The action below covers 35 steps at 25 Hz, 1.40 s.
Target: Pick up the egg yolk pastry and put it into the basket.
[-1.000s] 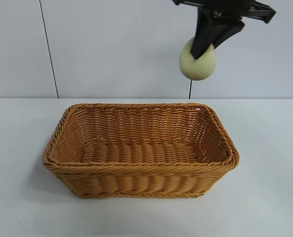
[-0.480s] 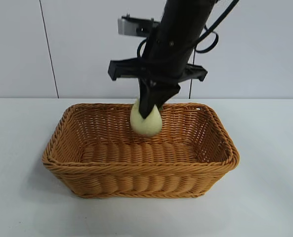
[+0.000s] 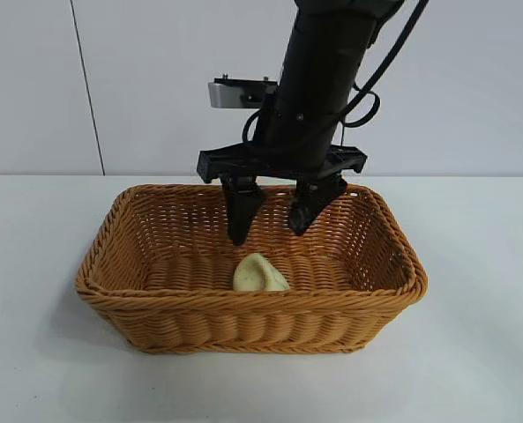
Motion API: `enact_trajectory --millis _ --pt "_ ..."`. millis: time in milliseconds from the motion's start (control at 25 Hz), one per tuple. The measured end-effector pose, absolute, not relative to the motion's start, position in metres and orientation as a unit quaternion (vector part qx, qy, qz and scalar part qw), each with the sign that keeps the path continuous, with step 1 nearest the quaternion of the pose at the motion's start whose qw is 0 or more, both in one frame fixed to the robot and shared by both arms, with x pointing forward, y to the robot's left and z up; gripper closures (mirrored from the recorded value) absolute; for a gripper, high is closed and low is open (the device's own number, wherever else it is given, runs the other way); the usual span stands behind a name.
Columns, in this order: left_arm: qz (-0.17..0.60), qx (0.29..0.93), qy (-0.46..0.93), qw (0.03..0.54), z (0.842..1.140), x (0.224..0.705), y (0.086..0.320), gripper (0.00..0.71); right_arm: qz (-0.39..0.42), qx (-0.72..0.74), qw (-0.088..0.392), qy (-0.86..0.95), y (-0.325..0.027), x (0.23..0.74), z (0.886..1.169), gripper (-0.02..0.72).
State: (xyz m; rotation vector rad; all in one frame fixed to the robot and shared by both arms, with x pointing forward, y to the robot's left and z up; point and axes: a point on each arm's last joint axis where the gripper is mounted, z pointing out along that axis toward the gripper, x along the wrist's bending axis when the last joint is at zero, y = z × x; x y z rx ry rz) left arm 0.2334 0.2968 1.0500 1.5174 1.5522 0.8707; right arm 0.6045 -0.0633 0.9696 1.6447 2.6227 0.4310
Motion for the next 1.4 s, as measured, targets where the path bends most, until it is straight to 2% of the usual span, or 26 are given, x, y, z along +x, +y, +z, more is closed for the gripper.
enact_trajectory --millis 120,280,480,640,1120,1280,1400 --pt "0.343 0.597 0.611 0.391 1.050 0.233 0.297 0.015 0.123 0.520 0.030 0.845 -0.065 0.611 0.991 0.187" --pt "0.343 0.597 0.611 0.391 1.050 0.233 0.297 0.015 0.115 0.518 0.089 0.843 -0.070 0.623 1.024 0.185" --pt "0.343 0.597 0.611 0.391 1.050 0.233 0.297 0.015 0.123 0.542 0.132 0.821 -0.095 0.641 1.053 0.177" --pt "0.343 0.597 0.611 0.391 1.050 0.233 0.297 0.015 0.109 0.580 0.137 0.796 -0.136 0.657 1.056 0.176" --pt "0.343 0.597 0.611 0.391 1.050 0.233 0.297 0.015 0.109 0.726 0.122 0.668 -0.301 0.688 1.055 0.167" --pt "0.343 0.597 0.611 0.391 1.050 0.233 0.297 0.015 0.106 0.748 0.124 0.643 -0.333 0.687 1.055 0.167" --pt "0.343 0.597 0.611 0.391 1.050 0.233 0.297 0.015 0.105 0.754 0.125 0.636 -0.343 0.686 1.055 0.167"
